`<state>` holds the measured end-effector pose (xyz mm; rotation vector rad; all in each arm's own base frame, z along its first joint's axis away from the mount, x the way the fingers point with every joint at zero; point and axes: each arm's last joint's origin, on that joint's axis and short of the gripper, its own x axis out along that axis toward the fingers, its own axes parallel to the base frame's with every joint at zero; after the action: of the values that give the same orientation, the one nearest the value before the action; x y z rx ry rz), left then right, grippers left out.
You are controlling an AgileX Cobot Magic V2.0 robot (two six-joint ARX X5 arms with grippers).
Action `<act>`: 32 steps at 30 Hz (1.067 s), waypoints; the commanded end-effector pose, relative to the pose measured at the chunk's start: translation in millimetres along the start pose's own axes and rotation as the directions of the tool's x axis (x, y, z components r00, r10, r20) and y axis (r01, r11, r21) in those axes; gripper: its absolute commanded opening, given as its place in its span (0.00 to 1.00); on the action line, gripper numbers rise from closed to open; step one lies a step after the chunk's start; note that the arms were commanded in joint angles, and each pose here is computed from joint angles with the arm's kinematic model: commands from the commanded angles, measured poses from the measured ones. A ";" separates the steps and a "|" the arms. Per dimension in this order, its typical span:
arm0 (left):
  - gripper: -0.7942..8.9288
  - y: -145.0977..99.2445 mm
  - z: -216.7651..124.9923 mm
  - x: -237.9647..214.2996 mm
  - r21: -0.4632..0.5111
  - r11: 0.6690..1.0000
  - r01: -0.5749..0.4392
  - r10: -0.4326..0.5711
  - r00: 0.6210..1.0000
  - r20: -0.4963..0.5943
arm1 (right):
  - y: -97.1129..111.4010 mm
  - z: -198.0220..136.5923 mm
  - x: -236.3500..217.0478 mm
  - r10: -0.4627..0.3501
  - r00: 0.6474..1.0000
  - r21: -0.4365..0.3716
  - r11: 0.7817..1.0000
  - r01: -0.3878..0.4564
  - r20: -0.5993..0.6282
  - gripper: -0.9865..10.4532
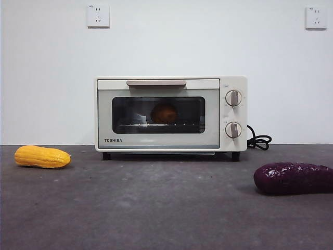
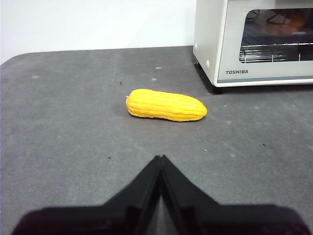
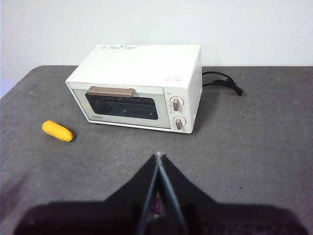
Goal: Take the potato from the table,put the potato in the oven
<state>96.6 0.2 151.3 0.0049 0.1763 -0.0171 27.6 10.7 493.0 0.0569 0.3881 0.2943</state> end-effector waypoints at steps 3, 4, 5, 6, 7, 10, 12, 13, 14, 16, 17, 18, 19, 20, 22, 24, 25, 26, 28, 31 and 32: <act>0.08 0.2 -2.7 1.0 0.013 1.000 0.001 -0.001 1.000 -0.005 | -0.5 -2.1 0.5 -0.010 1.000 -0.039 0.999 0.009 -0.019 0.09; 0.08 0.2 -2.7 1.0 0.014 1.000 0.001 -0.001 1.000 -0.005 | -1.0 -1.9 0.5 -0.026 1.000 -0.097 0.995 0.025 -0.013 0.09; 0.08 0.2 -2.7 1.0 0.013 1.000 0.001 -0.001 1.000 -0.005 | -1.8 -1.5 0.5 -0.054 0.999 -0.139 0.989 0.054 -0.002 0.09; 0.08 0.2 -2.7 1.0 0.014 1.000 0.001 -0.001 1.000 -0.005 | -2.5 -1.2 0.4 -0.080 0.997 -0.138 0.987 0.080 0.008 0.09; 0.08 0.2 -2.7 1.0 0.014 1.000 0.001 -0.001 1.000 -0.005 | -2.5 -0.7 1.3 -0.101 0.995 -0.134 0.986 0.102 0.012 0.09; 0.08 0.2 -2.7 1.0 0.014 1.000 0.001 -0.001 1.000 -0.005 | -1.3 4.9 7.9 -0.217 0.973 -0.072 0.972 0.223 0.078 0.09; 0.08 0.2 -2.8 1.0 0.013 1.000 0.001 -0.001 1.000 -0.005 | -2.7 8.9 14.9 -0.337 0.930 -0.035 0.938 0.345 0.148 0.09; 0.08 0.2 -2.9 1.1 0.013 1.000 0.001 -0.001 1.000 -0.006 | -2.8 9.7 20.3 -0.360 0.918 -0.015 0.930 0.368 0.166 0.09; 0.08 0.2 -2.9 1.1 0.013 1.000 0.001 -0.001 1.000 -0.006 | -3.2 8.7 27.9 -0.362 0.915 0.002 0.930 0.367 0.176 0.09; 0.08 0.2 -3.0 1.2 0.013 1.000 0.001 -0.001 1.000 -0.008 | -5.4 1.6 45.0 -0.312 0.933 0.017 0.949 0.314 0.180 0.09; 0.08 0.2 -3.0 1.2 0.013 1.000 0.001 -0.001 1.000 -0.008 | -7.8 -5.1 55.2 -0.277 0.943 0.022 0.960 0.278 0.186 0.09; 0.08 0.2 -3.0 1.2 0.013 1.000 0.001 -0.001 1.000 -0.009 | -11.3 -13.8 65.9 -0.246 0.949 0.018 0.969 0.247 0.197 0.09; 0.08 0.2 -3.1 1.3 0.013 1.000 0.001 -0.001 1.000 -0.010 | -15.2 -22.5 75.6 -0.231 0.950 0.011 0.972 0.234 0.208 0.09; 0.08 0.2 -3.1 1.3 0.013 1.000 0.001 -0.001 1.000 -0.010 | -20.6 -33.5 86.5 -0.226 0.947 0.011 0.973 0.229 0.229 0.09; 0.08 0.2 -3.3 1.4 0.013 1.000 0.001 -0.001 1.000 -0.012 | -31.8 -56.6 105.5 -0.225 0.931 0.020 0.973 0.229 0.287 0.09; 0.08 0.2 -3.4 1.5 0.013 1.000 0.001 -0.001 1.000 -0.014 | -41.9 -84.0 118.8 -0.218 0.903 0.032 0.974 0.223 0.369 0.09; 0.08 0.2 -3.4 1.6 0.013 1.000 0.001 -0.001 1.000 -0.015 | -45.3 -96.2 122.8 -0.221 0.888 0.038 0.974 0.225 0.404 0.09; 0.08 0.2 -3.4 1.6 0.013 1.000 0.001 -0.001 1.000 -0.015 | -48.9 -110.6 126.8 -0.236 0.866 0.043 0.969 0.242 0.440 0.09; 0.08 0.2 -3.4 1.6 0.013 1.000 0.002 -0.001 1.000 -0.015 | -55.0 -137.5 132.7 -0.286 0.824 0.051 0.952 0.301 0.489 0.09; 0.08 0.2 -3.5 1.6 0.013 1.000 0.002 -0.001 1.000 -0.015 | -62.6 -175.9 142.5 -0.344 0.782 0.060 0.928 0.368 0.519 0.09; 0.08 0.2 -3.4 1.6 0.013 1.000 0.001 -0.001 1.000 -0.015 | -65.0 -187.4 146.3 -0.355 0.779 0.064 0.923 0.378 0.517 0.09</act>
<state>97.0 0.2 150.5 0.0051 0.1863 -0.0172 100.3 -7.5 278.1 0.0320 -0.1827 -0.0927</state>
